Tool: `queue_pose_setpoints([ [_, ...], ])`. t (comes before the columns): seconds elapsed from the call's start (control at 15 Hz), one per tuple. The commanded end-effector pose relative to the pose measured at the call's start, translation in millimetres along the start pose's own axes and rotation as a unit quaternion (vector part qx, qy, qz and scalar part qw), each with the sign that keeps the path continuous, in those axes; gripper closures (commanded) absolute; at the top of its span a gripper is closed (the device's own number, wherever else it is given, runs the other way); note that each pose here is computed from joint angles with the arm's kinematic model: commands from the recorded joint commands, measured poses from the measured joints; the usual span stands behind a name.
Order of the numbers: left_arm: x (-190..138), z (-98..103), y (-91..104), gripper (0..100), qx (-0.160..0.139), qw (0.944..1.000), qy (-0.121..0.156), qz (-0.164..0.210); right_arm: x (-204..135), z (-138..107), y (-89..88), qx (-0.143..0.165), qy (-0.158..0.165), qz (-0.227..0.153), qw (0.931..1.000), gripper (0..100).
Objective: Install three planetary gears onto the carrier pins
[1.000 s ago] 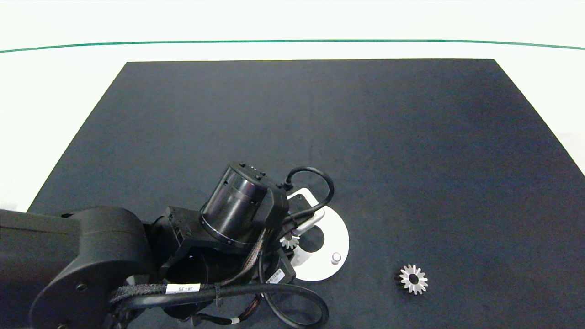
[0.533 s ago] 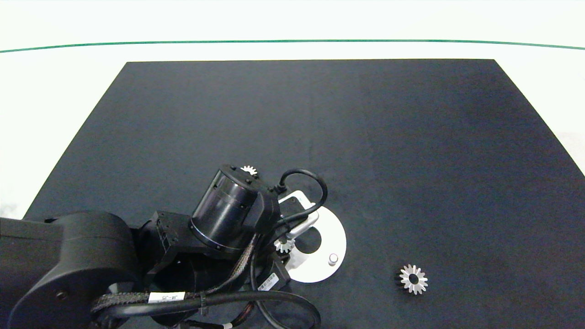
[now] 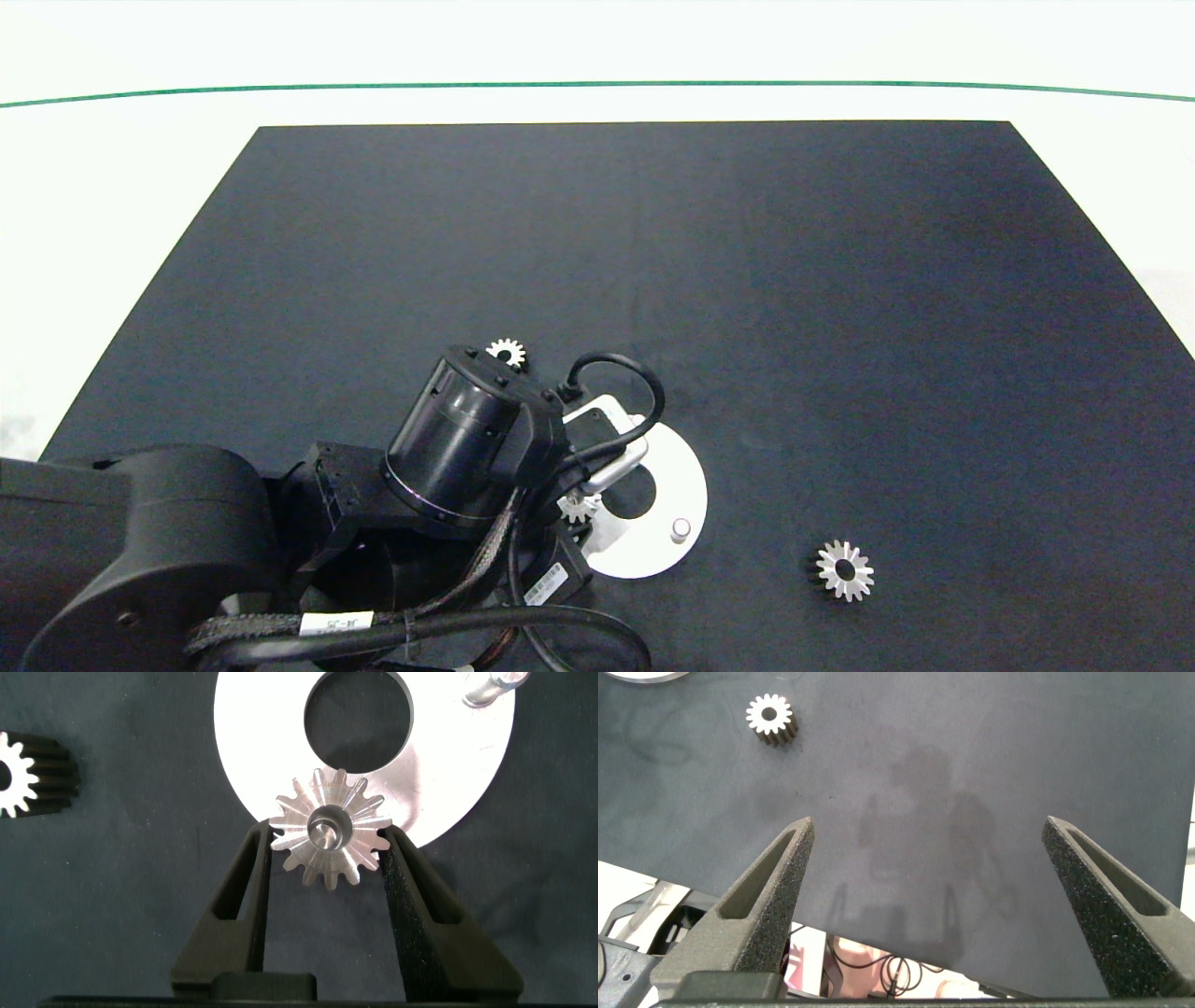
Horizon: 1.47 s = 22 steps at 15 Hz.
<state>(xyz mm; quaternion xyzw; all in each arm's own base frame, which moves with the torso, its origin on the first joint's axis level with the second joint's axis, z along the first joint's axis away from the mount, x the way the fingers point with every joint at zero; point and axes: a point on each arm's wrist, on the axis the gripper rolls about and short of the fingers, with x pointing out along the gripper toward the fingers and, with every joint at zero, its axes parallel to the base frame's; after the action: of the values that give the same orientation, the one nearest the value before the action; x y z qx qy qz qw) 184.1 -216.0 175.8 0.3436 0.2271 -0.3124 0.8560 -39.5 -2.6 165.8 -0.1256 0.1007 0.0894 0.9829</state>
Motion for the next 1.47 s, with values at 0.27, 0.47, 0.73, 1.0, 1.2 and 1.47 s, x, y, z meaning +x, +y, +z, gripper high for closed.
queue_pose_setpoints([
  [0.27,0.6,-0.2,-0.4,100,-0.009,1.0000,0.000,0.000,-0.2,-0.3,0.1,-0.001,0.000,0.001,1.0000,0],
  [0.47,0.2,-0.3,-0.3,100,-0.010,1.0000,-0.001,-0.001,-0.4,-0.4,0.1,-0.002,0.000,0.001,1.0000,0],
  [0.73,1.9,-0.8,-1.0,100,-0.019,0.9997,-0.015,-0.003,-1.1,-0.8,0.3,-0.002,-0.002,0.000,1.0000,0],
  [1.0,4.0,-6.0,-4.0,100,-0.026,0.9995,-0.019,-0.002,-1.1,-0.8,0.3,-0.002,-0.002,0.000,1.0000,0],
  [1.2,0.6,-6.0,-2.4,100,-0.024,0.9995,-0.022,0.000,-1.1,-0.8,0.3,-0.003,-0.002,0.000,1.0000,0],
  [1.47,0.4,-7.7,5.7,100,-0.027,0.9994,-0.020,0.011,-0.9,-0.6,0.2,-0.002,-0.002,0.000,1.0000,0],
])
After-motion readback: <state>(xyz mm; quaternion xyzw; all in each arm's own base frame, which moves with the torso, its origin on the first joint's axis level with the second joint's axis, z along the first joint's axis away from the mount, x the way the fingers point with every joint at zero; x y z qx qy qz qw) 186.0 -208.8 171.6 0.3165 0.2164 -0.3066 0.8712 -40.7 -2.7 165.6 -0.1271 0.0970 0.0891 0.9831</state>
